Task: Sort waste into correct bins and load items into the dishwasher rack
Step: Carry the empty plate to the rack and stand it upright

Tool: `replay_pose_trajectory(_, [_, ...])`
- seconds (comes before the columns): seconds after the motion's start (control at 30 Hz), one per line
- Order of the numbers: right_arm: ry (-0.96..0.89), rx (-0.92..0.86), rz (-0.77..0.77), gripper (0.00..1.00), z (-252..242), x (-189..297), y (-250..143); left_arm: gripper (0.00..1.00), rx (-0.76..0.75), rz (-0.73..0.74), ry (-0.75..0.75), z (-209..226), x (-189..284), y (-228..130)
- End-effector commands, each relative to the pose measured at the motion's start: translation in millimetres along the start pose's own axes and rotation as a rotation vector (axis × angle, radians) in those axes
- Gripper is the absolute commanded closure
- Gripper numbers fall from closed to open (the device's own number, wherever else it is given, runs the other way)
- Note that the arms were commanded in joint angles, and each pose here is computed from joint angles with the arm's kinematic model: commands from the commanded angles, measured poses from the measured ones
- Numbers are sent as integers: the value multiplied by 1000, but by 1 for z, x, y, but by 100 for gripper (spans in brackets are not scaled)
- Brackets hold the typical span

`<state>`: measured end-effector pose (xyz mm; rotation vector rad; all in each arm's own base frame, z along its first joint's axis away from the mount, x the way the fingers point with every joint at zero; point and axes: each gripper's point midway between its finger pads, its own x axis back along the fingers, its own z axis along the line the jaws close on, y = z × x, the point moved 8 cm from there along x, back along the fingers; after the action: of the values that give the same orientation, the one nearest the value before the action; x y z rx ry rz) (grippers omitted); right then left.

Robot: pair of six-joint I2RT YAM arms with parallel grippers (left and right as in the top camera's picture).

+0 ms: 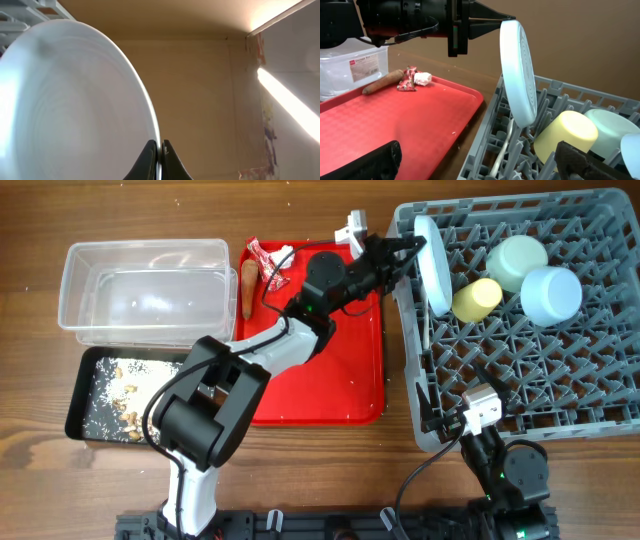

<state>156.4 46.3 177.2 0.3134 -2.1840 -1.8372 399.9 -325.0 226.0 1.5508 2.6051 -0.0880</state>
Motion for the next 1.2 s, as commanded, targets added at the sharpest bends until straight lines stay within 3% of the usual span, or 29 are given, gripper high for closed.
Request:
replay_pose_trajectory(0.0, [-14, -13, -5, 0, -1, 0, 0, 96, -119, 16, -67, -33, 3, 4])
replay_pose_trajectory(0.1, [-14, -13, -5, 0, -1, 0, 0, 96, -99, 19, -31, -26, 3, 4])
replay_pose_trajectory(0.37, [-14, -13, -5, 0, -1, 0, 0, 96, -171, 60, -137, -64, -5, 7])
replay_pose_trajectory(0.53, [-14, -13, -5, 0, -1, 0, 0, 96, -164, 46, 47, -31, -6, 11])
replay_pose_trajectory(0.87, [-14, -13, -5, 0, -1, 0, 0, 96, -250, 37, -44, -69, -5, 10])
replay_pose_trajectory(1.1, [-14, -13, -5, 0, -1, 0, 0, 96, -178, 22, 86, -46, -3, 15])
replay_pose_trajectory(1.13, [-14, -13, -5, 0, -1, 0, 0, 90, -142, 15, 152, -35, -2, 16])
replay_pose_trajectory(1.17, [-14, -13, -5, 0, -1, 0, 0, 76, -109, 10, 212, -24, 0, 16])
